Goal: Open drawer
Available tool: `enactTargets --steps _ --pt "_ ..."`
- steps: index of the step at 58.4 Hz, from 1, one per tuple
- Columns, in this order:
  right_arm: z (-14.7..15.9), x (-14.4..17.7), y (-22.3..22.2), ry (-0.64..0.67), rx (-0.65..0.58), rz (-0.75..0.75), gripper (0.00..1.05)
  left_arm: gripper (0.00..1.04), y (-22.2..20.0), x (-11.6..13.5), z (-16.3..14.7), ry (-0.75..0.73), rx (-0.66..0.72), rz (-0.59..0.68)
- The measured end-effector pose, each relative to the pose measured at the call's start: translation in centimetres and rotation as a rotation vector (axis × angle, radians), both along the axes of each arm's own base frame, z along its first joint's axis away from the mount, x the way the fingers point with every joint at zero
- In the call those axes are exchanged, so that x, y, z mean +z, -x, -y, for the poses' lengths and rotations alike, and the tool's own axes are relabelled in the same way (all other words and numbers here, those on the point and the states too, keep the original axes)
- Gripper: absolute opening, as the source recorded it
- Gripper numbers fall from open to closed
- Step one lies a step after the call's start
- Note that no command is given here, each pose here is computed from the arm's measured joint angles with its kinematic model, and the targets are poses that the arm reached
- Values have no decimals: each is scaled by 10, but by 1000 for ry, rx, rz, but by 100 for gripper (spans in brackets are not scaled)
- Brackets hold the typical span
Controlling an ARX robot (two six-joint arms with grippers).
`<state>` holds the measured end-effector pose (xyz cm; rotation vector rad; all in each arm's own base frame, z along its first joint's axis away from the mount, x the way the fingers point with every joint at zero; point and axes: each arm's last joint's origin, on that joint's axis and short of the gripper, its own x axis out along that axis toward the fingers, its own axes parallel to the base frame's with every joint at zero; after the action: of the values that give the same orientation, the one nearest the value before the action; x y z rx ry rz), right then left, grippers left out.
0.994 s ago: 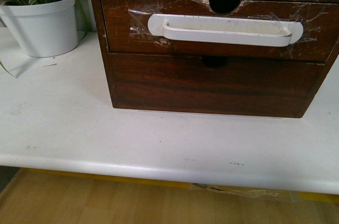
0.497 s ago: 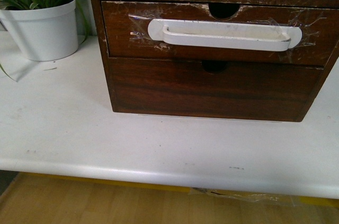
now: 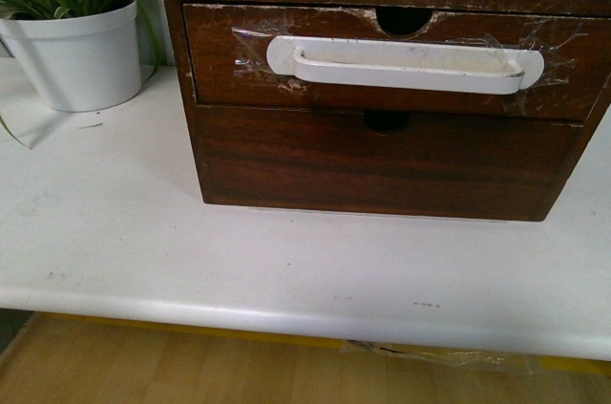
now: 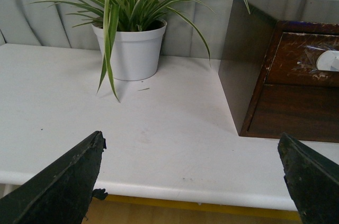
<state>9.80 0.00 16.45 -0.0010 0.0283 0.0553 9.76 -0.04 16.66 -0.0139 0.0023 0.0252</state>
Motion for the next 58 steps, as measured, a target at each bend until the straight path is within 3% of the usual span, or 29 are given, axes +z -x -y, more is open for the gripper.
enactTargets --steps 7,13,30,35,45,58 --pt "3 3 -5 -51 263 -154 96 99 -4 -1 4 38 220 -80" --pt "4 18 -11 -32 372 -191 96 99 -11 8 12 6 147 -120" --pt "1 64 -43 251 548 -195 96 99 -55 48 37 -361 -294 -241" --pt "-3 73 -54 369 599 -196 96 99 -72 56 47 -471 -483 -291" --pt "-11 82 -73 544 658 -182 96 99 -91 79 76 -575 -834 -276" --pt "-18 91 -101 704 754 -217 96 99 -131 107 111 -660 -1064 -333"
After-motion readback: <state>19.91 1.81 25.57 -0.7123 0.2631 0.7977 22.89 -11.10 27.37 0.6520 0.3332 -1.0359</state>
